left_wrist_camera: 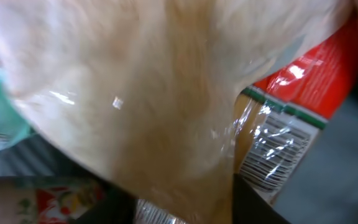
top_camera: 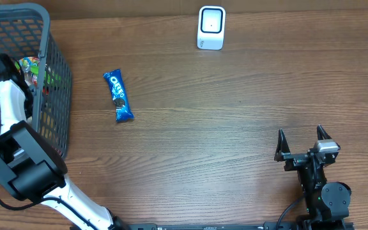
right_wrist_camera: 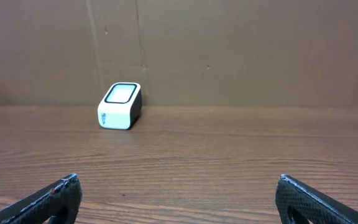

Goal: Scan the item barcode
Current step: 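Reach the left gripper back into the basket and grasp the bread bag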

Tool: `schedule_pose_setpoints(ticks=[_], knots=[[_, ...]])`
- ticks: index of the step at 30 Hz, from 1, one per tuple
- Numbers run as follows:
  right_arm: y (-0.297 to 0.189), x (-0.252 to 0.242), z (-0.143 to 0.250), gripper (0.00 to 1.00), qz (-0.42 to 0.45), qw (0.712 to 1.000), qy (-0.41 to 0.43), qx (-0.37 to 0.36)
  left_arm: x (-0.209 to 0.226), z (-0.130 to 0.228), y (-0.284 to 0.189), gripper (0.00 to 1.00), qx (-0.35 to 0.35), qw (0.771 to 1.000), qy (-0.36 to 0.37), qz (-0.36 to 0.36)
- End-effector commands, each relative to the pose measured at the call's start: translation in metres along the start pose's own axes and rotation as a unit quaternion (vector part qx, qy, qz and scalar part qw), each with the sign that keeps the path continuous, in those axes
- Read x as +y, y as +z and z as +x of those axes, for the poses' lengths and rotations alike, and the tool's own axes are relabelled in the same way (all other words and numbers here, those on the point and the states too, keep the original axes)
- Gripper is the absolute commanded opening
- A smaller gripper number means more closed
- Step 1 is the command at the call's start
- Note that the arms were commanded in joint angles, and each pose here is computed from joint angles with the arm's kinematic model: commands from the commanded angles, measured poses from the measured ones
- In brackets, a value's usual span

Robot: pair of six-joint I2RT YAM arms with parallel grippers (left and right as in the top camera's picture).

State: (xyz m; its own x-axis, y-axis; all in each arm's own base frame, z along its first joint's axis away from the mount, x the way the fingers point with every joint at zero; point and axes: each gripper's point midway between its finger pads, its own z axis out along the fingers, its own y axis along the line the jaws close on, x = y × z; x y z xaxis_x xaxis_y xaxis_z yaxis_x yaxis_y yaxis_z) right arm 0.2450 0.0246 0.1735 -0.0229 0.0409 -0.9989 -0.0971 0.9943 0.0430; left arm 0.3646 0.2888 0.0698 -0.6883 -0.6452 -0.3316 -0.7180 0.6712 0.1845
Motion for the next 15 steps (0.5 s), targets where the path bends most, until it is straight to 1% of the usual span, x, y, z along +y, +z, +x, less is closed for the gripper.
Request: schedule_pose_setpoints(ticks=[1,2,3,4,5,7,8,13,15], knots=[[0.000,-0.001,0.003,1.00,0.004,1.000,-0.003,0.000,0.004,-0.001,0.002,0.56,-0.006,1.000,-0.001,-0.005],[0.000,-0.001,0.003,1.00,0.004,1.000,-0.003,0.000,0.003,-0.003,0.001,0.61,-0.009,1.000,-0.001,-0.004],[0.000,-0.002,0.003,1.00,0.004,1.000,-0.003,0.000,0.003,-0.005,0.001,0.63,-0.012,1.000,-0.002,-0.004],[0.000,-0.001,0.003,1.00,0.003,1.000,-0.003,0.000,0.003,-0.005,0.001,0.62,-0.013,1.000,-0.002,-0.004],[0.000,-0.001,0.003,1.00,0.003,1.000,-0.003,0.000,0.003,-0.006,0.001,0.53,-0.014,1.000,-0.003,-0.004],[0.000,-0.001,0.003,1.00,0.004,1.000,-0.003,0.000,0.003,-0.006,0.001,0.17,-0.015,1.000,-0.003,-0.003],[0.000,-0.001,0.003,1.00,0.003,1.000,-0.003,0.000,0.003,-0.006,0.001,0.04,-0.015,1.000,-0.003,-0.003],[0.000,-0.001,0.003,1.00,0.004,1.000,-0.003,0.000,0.003,-0.011,-0.005,0.04,-0.019,1.000,-0.004,-0.002],[0.000,-0.001,0.003,1.00,0.003,1.000,-0.003,0.000,0.000,-0.015,-0.013,0.04,-0.018,1.000,-0.004,0.010]])
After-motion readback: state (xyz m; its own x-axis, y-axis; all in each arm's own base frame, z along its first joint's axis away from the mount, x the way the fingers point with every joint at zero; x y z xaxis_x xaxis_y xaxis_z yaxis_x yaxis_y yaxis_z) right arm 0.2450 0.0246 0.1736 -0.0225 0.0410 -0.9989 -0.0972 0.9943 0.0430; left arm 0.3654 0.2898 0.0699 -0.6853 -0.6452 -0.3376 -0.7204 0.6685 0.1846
